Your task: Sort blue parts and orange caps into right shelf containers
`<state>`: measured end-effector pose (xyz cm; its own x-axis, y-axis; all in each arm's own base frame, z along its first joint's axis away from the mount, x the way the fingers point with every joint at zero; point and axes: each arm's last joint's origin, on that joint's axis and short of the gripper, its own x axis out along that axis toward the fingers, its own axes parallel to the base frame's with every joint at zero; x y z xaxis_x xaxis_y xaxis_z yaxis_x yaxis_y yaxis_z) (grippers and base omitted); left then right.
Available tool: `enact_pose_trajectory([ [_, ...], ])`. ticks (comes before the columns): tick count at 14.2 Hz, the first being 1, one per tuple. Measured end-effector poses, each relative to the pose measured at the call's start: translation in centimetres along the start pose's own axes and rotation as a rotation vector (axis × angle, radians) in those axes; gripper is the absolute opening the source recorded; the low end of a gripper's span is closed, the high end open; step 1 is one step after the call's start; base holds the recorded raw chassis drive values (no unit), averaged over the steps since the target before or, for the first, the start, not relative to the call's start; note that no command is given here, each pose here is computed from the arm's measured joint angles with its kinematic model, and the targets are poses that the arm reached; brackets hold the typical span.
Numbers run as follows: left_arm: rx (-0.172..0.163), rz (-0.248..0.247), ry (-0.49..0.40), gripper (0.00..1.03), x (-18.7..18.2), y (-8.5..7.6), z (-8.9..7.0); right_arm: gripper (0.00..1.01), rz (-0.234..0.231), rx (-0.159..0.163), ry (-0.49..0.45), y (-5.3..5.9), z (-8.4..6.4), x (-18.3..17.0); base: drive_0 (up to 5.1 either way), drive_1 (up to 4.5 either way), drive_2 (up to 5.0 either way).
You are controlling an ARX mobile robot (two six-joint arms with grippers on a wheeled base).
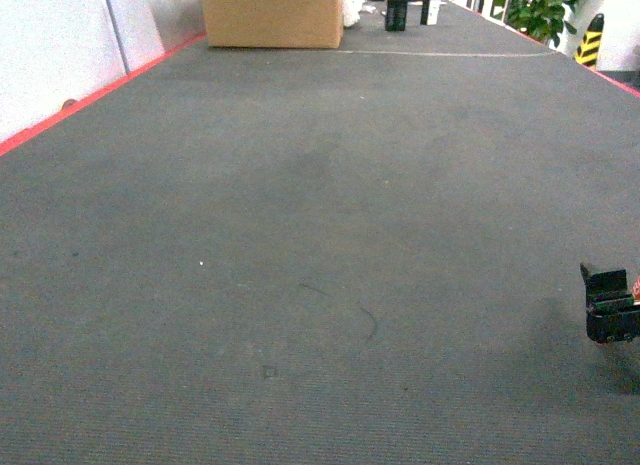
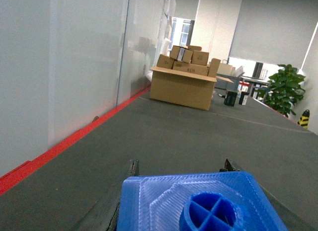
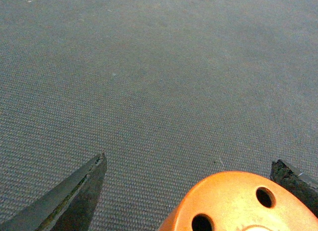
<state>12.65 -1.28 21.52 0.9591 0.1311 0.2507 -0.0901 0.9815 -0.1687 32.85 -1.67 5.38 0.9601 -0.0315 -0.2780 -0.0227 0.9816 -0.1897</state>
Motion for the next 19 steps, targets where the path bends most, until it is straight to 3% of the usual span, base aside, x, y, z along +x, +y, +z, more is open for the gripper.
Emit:
enact_pose_trajectory([
  [2,0.000,0.000,0.000,0.44,0.0,0.0,0.0,0.98,0.011,0.000,-0.002,0.0,0.0,0.0,0.0,0.00,0.0],
  [3,0.000,0.000,0.000,0.44,0.0,0.0,0.0,0.92,0.010,0.000,-0.004,0.0,0.0,0.0,0.0,0.00,0.0],
  [5,0.000,0.000,0.000,0.44,0.0,0.0,0.0,0.68,0.007,-0.002,0.000,-0.2,-0.4,0.1,0.0,0.00,0.0],
  [10,0.000,0.000,0.000,0.44,0.0,0.0,0.0,0.42,0.004,-0.002,-0.003,-0.5,-0.6,0.1,0.0,0.00,0.0],
  [17,0.000,0.000,0.000,0.44,0.0,0.0,0.0,0.42,0.007,0.005,0.001,-1.0,-1.4,-0.4,0.0,0.00,0.0],
  [19,0.000,0.000,0.000,0.44,0.0,0.0,0.0,0.42,0.015,0.022,0.029,-1.1,-1.9,-1.9,0.0,0.00,0.0],
])
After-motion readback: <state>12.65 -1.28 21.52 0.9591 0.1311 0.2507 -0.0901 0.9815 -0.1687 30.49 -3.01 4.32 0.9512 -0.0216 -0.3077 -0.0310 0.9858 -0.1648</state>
